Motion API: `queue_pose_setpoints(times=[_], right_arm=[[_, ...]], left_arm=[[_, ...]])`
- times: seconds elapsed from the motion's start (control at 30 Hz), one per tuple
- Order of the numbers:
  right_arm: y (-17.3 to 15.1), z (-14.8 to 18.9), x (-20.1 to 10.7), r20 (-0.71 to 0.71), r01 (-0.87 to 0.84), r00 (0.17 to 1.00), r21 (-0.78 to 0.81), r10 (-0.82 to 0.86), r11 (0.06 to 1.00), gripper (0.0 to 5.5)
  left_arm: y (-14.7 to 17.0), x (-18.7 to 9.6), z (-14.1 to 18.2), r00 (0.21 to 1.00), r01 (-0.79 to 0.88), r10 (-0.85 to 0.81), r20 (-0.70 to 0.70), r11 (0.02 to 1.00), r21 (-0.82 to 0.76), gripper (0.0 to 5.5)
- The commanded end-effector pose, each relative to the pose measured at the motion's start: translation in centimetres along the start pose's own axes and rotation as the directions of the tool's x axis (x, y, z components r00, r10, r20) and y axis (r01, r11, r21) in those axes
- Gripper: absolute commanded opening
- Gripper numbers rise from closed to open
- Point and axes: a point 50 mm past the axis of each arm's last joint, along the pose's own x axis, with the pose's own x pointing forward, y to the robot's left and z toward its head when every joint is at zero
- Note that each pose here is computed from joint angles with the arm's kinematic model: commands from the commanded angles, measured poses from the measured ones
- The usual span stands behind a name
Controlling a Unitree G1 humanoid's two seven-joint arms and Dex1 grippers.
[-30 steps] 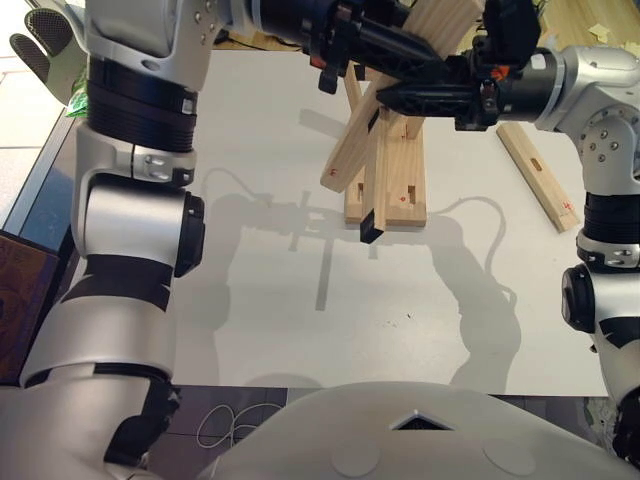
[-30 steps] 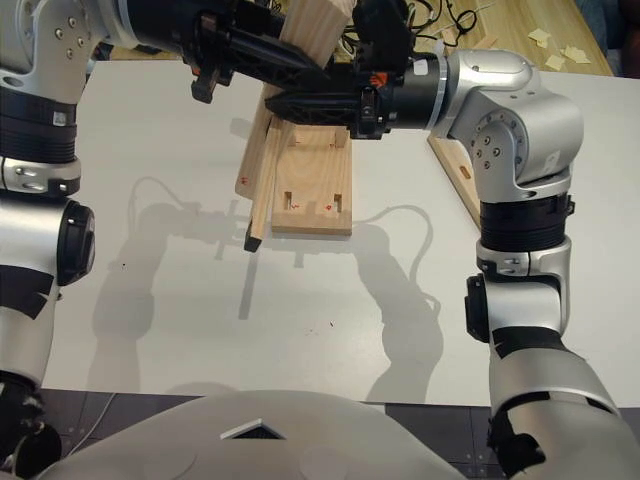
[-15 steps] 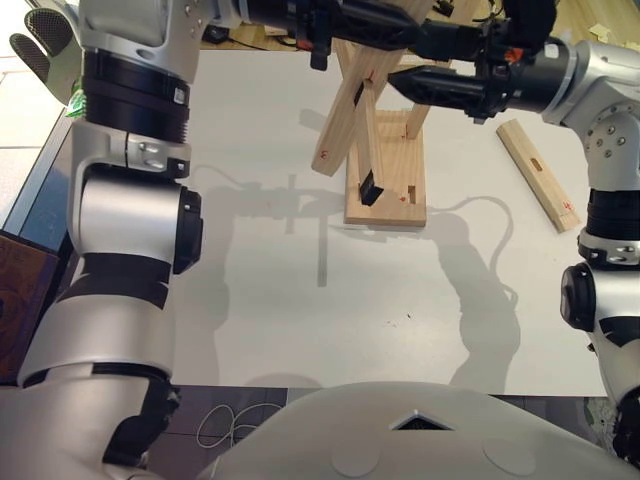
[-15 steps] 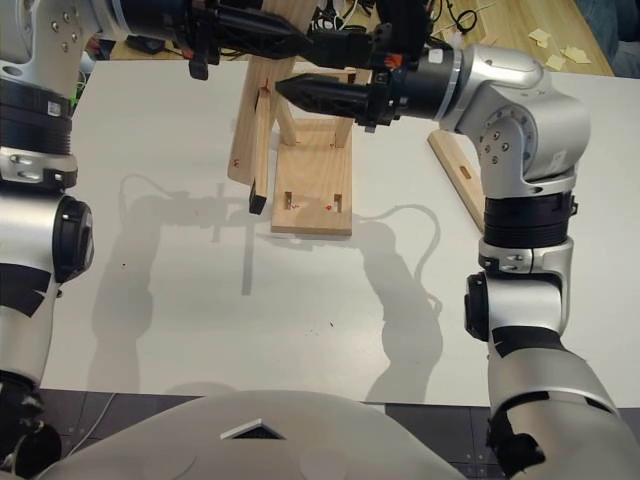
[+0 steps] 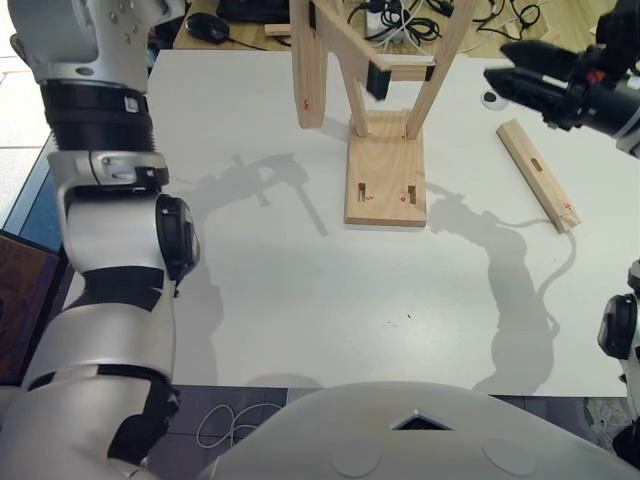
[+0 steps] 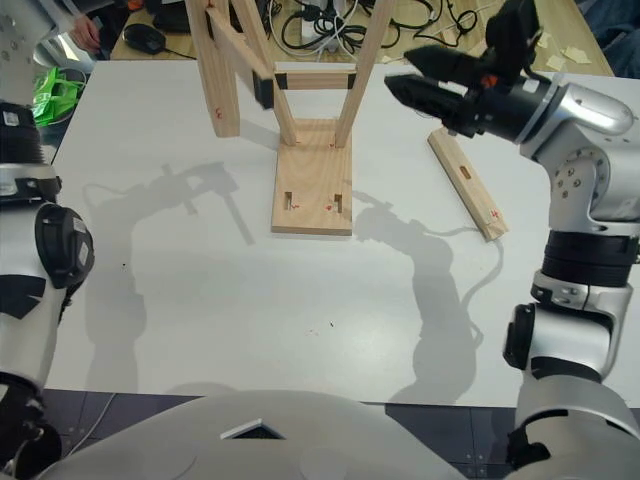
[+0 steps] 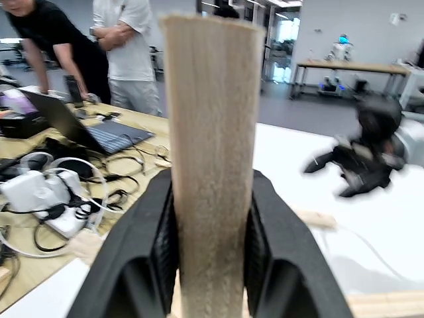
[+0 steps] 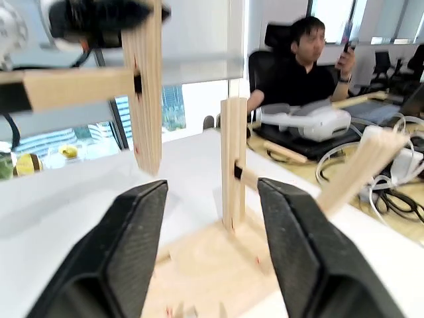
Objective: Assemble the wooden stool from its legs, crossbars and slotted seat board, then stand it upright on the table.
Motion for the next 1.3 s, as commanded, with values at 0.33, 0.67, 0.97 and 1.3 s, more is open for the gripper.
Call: queue_pose_setpoints(times=[0.33,0.67,0.97,1.3], right_arm=[[-1.5,-3.7,-4.3,-0.422,-0.066,0.904,-0.304,-0.072,0.95,0.38],[-0.6,-6.9,-2.4,-0.586,-0.295,0.809,-0.337,0.046,0.894,0.0],[0.8,-8.1,2.4,-0.614,-0.366,0.787,-0.385,0.061,0.847,0.0],[3.2,-10.6,4.9,-0.725,-0.409,0.679,-0.24,0.118,0.881,0.0]], left_arm=[[-1.8,-0.6,-3.3,0.767,-0.558,0.596,0.236,0.802,-0.213,1.03],[-2.6,0.1,-3.8,0.713,-0.599,0.658,0.243,0.751,-0.277,1.03],[-2.6,0.2,-3.5,0.705,-0.608,0.669,0.237,0.742,-0.282,1.03],[-2.4,0.3,-3.0,0.699,-0.612,0.675,0.238,0.736,-0.29,1.03]])
